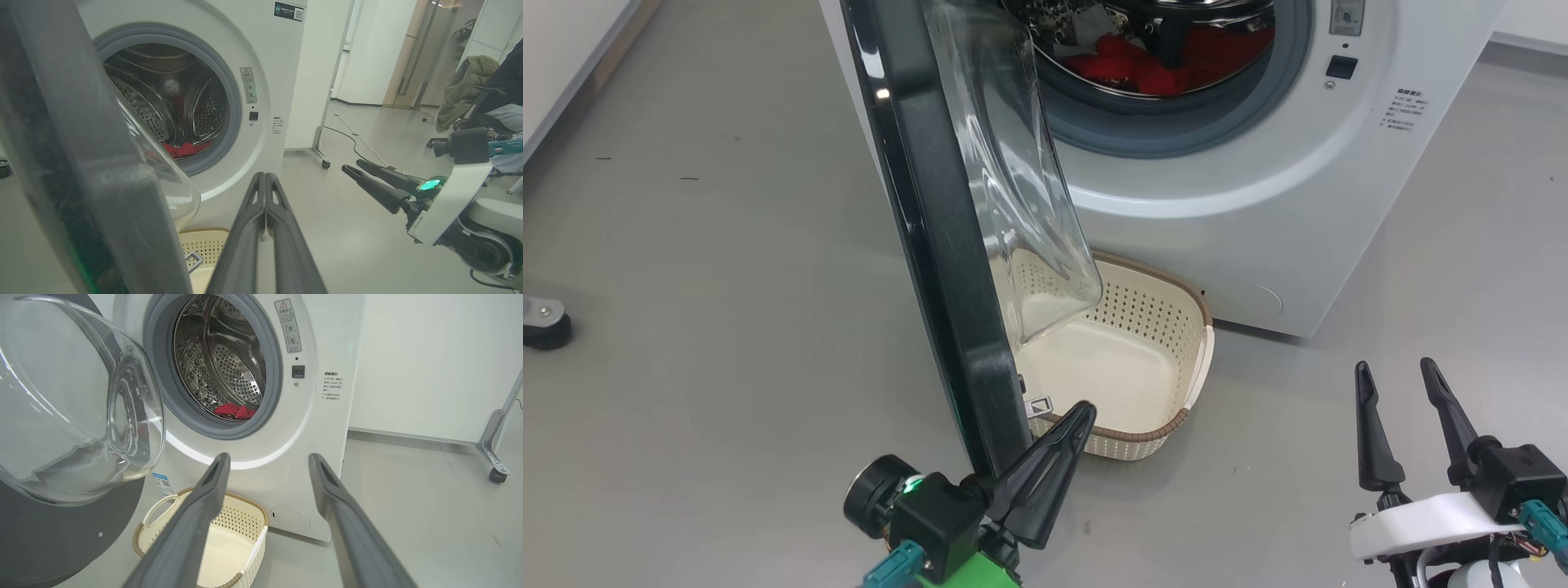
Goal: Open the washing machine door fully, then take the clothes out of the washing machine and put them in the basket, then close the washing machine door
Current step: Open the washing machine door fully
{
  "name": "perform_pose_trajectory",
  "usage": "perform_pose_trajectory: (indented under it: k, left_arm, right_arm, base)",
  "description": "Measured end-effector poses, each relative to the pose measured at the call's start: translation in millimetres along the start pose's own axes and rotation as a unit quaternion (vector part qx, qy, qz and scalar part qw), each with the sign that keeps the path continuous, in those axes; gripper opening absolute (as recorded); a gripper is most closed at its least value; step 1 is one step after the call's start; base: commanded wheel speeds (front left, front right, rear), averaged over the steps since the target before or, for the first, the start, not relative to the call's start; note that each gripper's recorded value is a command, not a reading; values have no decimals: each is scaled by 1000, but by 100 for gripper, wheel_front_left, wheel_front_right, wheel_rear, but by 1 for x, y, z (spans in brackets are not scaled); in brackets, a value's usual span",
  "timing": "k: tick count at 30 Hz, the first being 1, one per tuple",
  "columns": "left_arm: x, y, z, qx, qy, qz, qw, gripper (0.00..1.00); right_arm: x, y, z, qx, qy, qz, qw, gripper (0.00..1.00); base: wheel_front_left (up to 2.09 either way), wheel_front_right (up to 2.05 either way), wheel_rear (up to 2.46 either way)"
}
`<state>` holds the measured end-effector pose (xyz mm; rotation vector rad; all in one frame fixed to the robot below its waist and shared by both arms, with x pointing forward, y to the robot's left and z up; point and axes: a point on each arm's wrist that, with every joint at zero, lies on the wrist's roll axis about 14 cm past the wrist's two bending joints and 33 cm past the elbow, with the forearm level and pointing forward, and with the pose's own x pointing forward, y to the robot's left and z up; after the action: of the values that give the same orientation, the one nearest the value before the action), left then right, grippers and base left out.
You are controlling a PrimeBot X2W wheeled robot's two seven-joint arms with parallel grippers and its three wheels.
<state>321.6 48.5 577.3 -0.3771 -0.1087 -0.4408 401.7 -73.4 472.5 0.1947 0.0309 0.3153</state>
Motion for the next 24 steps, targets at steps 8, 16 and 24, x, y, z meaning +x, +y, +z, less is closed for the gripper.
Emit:
perform_pose_trajectory:
  k: [8, 16, 24]
  left_arm:
    - [-6, 20, -32, 8, 64, 30, 997, 0]
    - [-6, 30, -37, 8, 73, 50, 996, 0]
    - [-8, 41, -42, 7, 82, 75, 994, 0]
  right_arm:
    - [-1, -4, -2, 3, 3, -7, 1000, 100]
    - [-2, -7, -3, 4, 4, -10, 1000, 100]
    - [-1, -8, -5, 6, 6, -12, 1000, 100]
  base:
    - [0, 0, 0]
    - [0, 0, 0]
    - [0, 0, 0]
